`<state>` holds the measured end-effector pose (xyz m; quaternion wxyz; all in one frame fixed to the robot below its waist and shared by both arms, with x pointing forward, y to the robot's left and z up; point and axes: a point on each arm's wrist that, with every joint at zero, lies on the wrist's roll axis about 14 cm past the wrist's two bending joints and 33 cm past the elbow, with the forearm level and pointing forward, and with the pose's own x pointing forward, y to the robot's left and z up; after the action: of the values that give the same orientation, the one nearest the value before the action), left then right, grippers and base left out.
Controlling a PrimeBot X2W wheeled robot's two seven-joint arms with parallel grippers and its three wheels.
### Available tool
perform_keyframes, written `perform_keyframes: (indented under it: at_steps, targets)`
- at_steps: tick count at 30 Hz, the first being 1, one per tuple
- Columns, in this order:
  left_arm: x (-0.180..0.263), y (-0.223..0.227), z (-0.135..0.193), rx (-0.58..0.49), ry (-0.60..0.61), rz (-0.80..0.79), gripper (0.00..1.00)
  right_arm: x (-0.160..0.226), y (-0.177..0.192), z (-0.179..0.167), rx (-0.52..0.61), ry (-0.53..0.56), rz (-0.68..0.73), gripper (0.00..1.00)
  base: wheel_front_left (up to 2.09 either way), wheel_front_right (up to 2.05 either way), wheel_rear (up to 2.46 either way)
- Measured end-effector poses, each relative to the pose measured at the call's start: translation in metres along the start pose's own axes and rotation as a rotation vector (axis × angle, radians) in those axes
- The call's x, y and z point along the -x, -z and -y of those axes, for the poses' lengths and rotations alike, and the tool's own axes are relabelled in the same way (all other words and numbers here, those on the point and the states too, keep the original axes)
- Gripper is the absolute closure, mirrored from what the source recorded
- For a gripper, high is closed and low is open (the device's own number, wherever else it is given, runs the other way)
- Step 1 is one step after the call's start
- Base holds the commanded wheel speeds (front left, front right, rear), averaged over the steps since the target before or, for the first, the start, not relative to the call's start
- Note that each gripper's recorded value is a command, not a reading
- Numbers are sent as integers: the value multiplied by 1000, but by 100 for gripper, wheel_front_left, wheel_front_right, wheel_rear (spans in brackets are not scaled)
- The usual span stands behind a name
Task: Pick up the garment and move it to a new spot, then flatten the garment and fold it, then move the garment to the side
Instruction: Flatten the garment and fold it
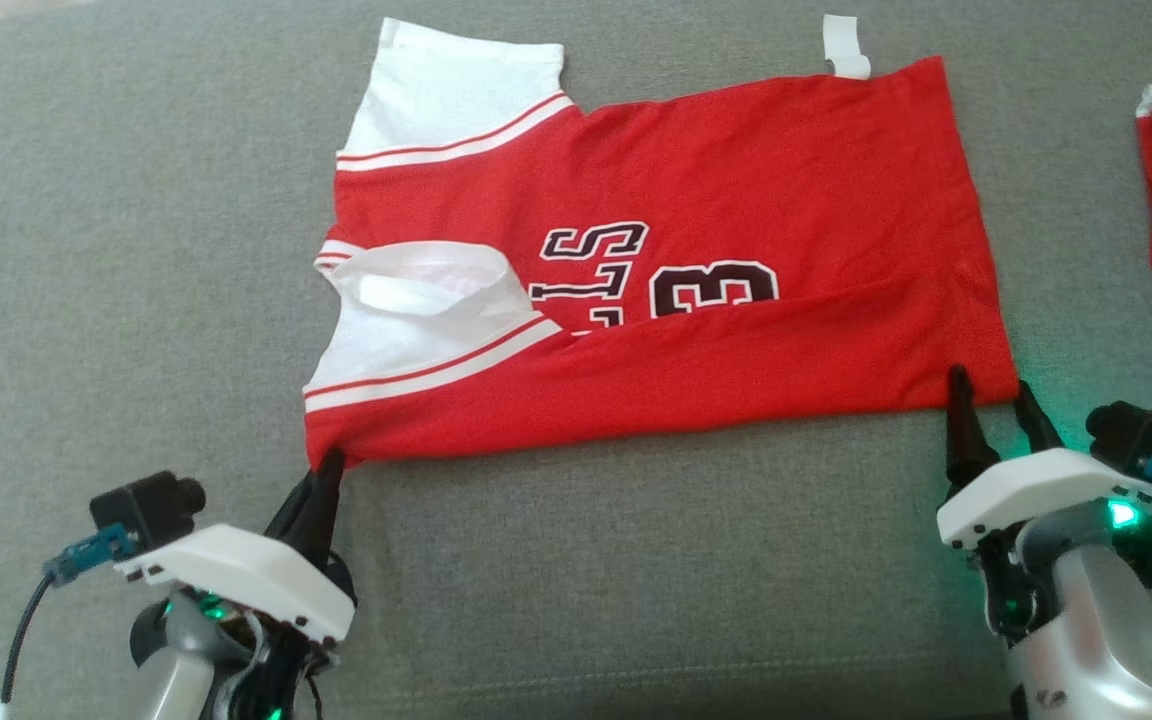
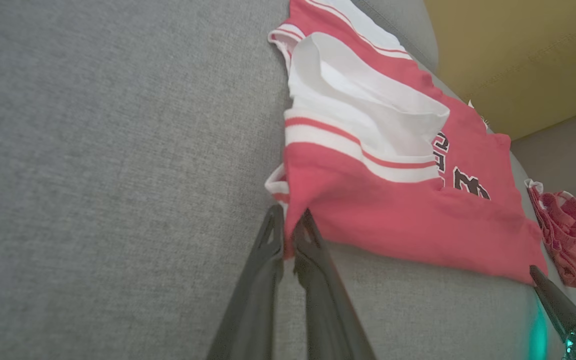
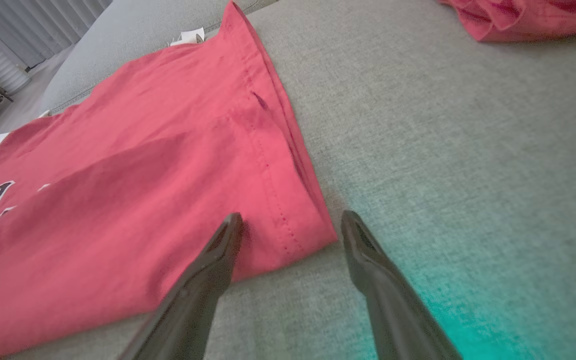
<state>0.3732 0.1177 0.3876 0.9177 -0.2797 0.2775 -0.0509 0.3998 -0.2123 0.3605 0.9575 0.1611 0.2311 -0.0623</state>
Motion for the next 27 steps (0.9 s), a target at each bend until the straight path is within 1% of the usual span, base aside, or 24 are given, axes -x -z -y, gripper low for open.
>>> perform_keyframes:
  at_steps: [1, 2, 3, 4, 5, 6, 10, 13, 16, 19, 23, 27]
  targets:
    - [1, -1, 0, 1, 1, 5, 100, -1, 2, -1, 3, -2, -12, 5, 0, 0, 0]
    - [1, -3, 1, 2, 3, 10, 100, -3, 2, -2, 4, -3, -15, 34, 0, 0, 0]
    - [2, -4, 1, 2, 4, 17, 100, -4, 2, -3, 5, -7, -15, 56, 0, 0, 0]
    - [3, -6, 2, 3, 7, 24, 100, -5, 1, -4, 3, -10, -16, 70, 0, 0, 0]
    - [4, -9, 3, 2, 10, 35, 100, -6, 1, -5, -1, -12, -14, 93, 0, 0, 0]
    - [4, -12, 5, 1, 16, 48, 100, -6, 0, -6, -2, -15, -13, 100, 0, 0, 0]
    - [10, -24, 13, -19, 43, 88, 100, -3, -5, -10, -1, -26, 12, 100, 0, 0, 0]
    - [18, -32, 19, -50, 65, 112, 100, 3, -17, -9, 4, -30, 52, 100, 0, 0, 0]
    - [29, -32, 23, -63, 81, 106, 100, 14, -16, -6, 2, -32, 38, 100, 0, 0, 0]
    - [42, -22, 23, -74, 77, 62, 100, 31, -3, 1, 7, -21, -17, 100, 0, 0, 0]
    - [55, 0, 16, -52, 42, -13, 100, 54, 15, 16, -2, 14, -84, 100, 0, 0, 0]
    - [59, 18, 11, -25, 18, -65, 100, 63, 21, 22, -23, 29, -106, 100, 0, 0, 0]
